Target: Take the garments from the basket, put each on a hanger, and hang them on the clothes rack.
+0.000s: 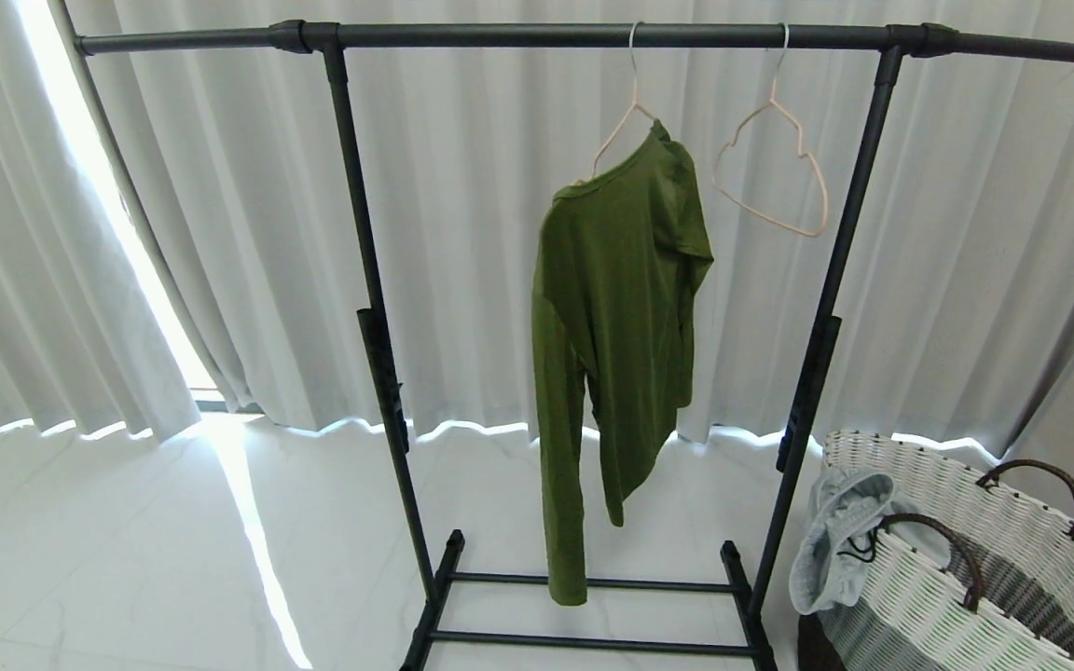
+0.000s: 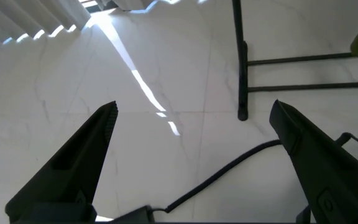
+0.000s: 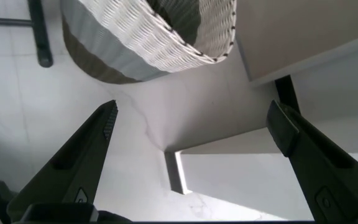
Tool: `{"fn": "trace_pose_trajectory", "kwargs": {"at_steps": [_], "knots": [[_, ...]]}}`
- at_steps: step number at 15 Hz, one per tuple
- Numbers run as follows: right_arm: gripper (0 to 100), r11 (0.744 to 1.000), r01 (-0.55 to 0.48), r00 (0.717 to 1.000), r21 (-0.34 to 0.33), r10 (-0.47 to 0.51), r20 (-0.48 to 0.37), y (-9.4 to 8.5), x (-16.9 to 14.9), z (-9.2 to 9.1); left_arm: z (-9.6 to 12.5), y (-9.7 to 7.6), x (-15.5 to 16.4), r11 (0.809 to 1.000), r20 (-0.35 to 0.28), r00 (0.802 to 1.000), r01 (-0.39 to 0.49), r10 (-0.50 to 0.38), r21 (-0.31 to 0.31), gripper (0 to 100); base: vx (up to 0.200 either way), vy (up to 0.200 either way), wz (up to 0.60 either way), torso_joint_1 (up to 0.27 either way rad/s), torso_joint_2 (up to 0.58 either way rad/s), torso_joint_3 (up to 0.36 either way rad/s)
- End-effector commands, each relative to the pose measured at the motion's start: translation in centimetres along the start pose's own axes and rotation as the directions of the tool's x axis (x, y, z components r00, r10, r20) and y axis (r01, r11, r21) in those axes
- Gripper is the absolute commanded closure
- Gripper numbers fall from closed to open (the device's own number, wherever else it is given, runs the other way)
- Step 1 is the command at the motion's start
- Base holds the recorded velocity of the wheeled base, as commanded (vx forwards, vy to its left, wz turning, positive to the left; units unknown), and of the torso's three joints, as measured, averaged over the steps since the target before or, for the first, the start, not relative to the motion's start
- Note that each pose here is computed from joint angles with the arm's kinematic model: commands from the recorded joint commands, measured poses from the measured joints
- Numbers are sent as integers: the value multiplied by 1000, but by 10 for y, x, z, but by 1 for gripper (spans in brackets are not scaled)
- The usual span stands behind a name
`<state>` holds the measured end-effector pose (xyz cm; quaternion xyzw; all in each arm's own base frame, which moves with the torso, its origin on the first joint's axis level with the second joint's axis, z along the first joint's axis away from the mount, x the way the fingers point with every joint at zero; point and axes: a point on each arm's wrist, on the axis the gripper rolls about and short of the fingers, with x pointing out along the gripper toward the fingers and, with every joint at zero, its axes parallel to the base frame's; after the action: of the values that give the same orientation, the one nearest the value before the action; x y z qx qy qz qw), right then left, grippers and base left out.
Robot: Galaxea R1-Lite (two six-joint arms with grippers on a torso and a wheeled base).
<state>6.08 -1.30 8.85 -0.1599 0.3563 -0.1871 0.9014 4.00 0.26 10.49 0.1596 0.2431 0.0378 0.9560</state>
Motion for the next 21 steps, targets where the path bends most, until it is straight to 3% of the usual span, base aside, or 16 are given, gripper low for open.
{"fn": "trace_pose_trajectory", "kwargs": {"at_steps": [1, 8, 21], "knots": [[0, 1000, 0, 1000, 0, 0, 0, 0, 0, 0, -1, 0, -2, 1000, 18, 1000, -3, 3, -2, 0, 0, -200, 0, 2, -2, 7], [0, 1000, 0, 1000, -1, 0, 1, 0, 0, 0, 1, 1, -3, 1000, 29, 1000, -3, 3, -2, 0, 0, -29, 0, 0, 0, 0], [0, 1000, -4, 1000, -9, 4, 0, 0, 0, 0, 14, 3, -4, 998, 65, 997, 31, -34, 53, 0, 200, 0, 0, 2, 2, 4]]}}
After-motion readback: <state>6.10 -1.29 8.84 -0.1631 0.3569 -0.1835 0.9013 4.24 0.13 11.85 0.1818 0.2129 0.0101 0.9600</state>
